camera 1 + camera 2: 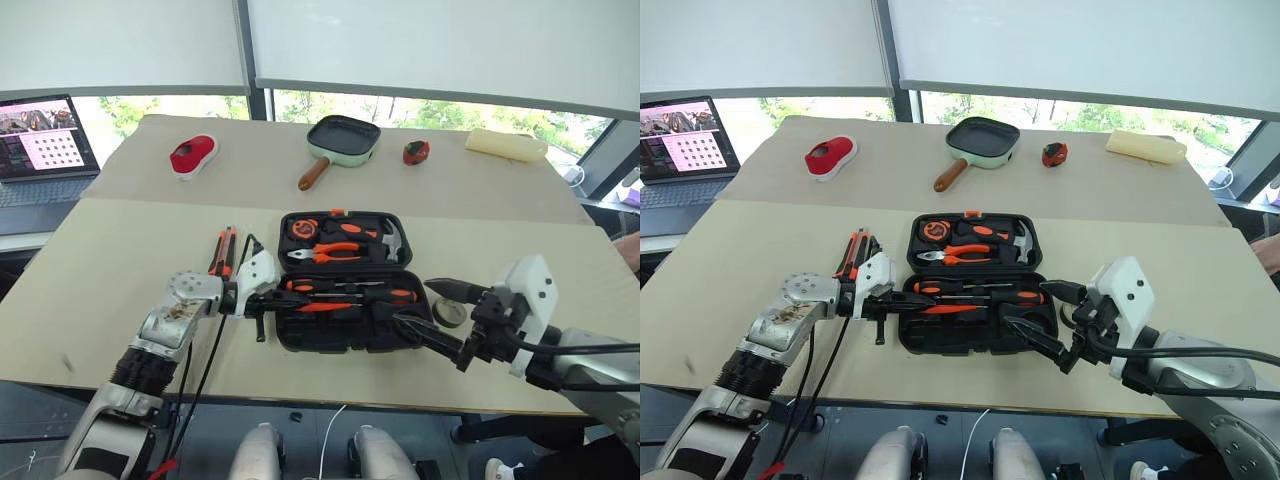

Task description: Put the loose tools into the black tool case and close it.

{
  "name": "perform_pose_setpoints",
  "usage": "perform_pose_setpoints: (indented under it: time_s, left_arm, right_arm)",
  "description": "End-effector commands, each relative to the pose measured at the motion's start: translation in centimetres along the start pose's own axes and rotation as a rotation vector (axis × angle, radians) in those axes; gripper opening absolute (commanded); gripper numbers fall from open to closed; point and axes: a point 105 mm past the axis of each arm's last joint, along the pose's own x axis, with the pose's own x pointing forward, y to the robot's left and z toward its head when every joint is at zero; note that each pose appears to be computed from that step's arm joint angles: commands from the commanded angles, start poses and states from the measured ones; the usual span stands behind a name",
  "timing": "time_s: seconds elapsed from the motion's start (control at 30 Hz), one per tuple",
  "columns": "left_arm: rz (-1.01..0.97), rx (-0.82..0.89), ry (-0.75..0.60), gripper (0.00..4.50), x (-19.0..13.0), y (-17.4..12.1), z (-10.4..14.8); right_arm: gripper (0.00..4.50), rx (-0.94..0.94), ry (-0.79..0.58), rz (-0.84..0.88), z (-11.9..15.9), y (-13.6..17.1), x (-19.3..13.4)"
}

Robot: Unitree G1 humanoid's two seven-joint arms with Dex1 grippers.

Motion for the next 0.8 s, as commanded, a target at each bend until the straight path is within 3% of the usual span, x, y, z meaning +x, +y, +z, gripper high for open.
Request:
perform_pose_setpoints:
  time_s: [0.03, 0.17, 0.37, 0.5, 0.8]
  left_arm:
    - [-0.023, -0.076, 0.16, 0.07, 0.0, -1.2, -4.5]
    - [-0.043, -0.076, 0.124, 0.07, 0.0, -1.2, -3.7]
    - [-0.079, -0.145, -0.085, 0.07, 0.0, -0.1, 2.2]
    - [-0.104, -0.157, -0.121, 0.07, 0.8, 0.0, 4.0]
    - [-0.118, -0.116, -0.036, 0.07, 2.8, -0.4, 2.2]
  right_arm:
    - [4.5, -0.013, -0.017, 0.009, 0.5, 0.2, 0.0]
    - [4.5, -0.011, -0.017, 0.008, 0.5, 0.2, 0.0]
    - [4.5, -0.007, -0.016, 0.011, 0.4, 0.3, 0.0]
    - [4.5, -0.007, -0.016, 0.011, 0.4, 0.4, -0.1]
    - [4.5, -0.01, -0.018, 0.005, 0.5, 0.5, -0.2]
